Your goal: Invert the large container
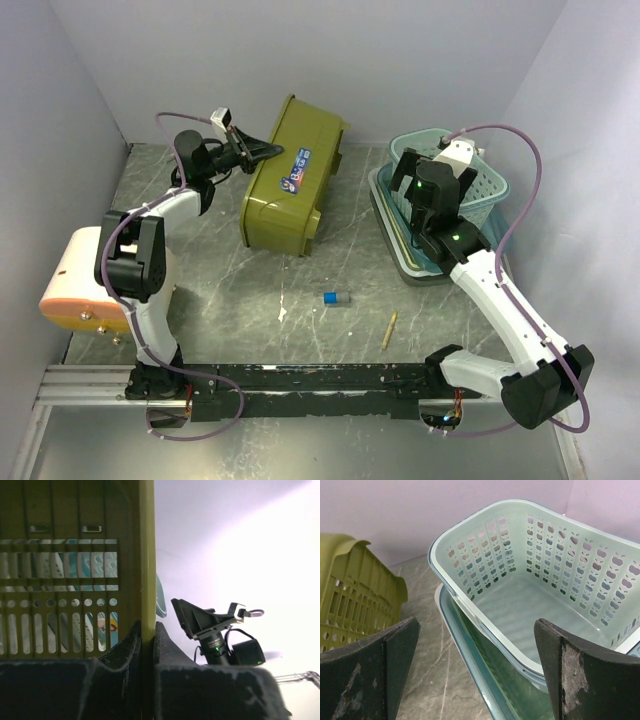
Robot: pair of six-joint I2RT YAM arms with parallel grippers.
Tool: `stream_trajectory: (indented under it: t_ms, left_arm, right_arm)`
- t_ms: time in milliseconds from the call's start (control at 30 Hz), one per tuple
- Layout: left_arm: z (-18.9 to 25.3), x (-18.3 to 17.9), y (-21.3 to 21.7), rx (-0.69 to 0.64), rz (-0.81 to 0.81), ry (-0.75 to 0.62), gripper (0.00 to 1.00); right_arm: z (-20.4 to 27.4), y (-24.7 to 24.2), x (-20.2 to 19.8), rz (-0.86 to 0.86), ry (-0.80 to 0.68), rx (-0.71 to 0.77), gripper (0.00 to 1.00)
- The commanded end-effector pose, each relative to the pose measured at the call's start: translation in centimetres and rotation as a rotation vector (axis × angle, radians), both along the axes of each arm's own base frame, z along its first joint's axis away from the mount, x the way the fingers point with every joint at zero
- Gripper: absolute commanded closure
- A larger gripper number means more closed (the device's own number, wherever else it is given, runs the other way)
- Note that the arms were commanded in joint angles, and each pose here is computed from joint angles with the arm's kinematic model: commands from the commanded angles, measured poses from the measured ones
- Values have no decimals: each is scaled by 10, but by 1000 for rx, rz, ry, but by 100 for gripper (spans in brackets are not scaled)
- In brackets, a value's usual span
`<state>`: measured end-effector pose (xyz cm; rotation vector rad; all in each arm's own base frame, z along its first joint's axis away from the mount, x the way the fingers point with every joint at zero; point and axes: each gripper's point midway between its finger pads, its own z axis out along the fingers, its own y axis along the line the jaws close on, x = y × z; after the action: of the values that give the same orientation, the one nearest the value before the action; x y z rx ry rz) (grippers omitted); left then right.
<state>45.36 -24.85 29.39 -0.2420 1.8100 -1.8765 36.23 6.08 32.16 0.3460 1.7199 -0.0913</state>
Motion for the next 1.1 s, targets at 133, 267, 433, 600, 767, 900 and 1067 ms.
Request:
stream_trajectory:
  t_ms: [133,267,433,600,767,900,1067]
  left_arm:
    - [11,-8,16,-53,-15,-28,87]
    - [-26,6,26,142,21,-32,40]
    - [-41,22,41,404,88,-78,7]
    - [-22,29,60,610,147,-188,2]
    - [4,17,70,708,169,-311,1]
    - [20,6,64,762,193,-415,1]
    - [16,3,40,1117,321,-494,6]
  right_arm:
    - [5,-4,-2,-22,-17,15,0]
    - [4,-1,1,-9,-12,13,0]
    - [6,1,6,-6,13,-19,0]
    - [2,4,6,9,15,-3,0]
    - [-11,7,5,24,53,-2,0]
    - [-12,6,4,13,65,-8,0]
    - [-12,21,5,106,71,6,0]
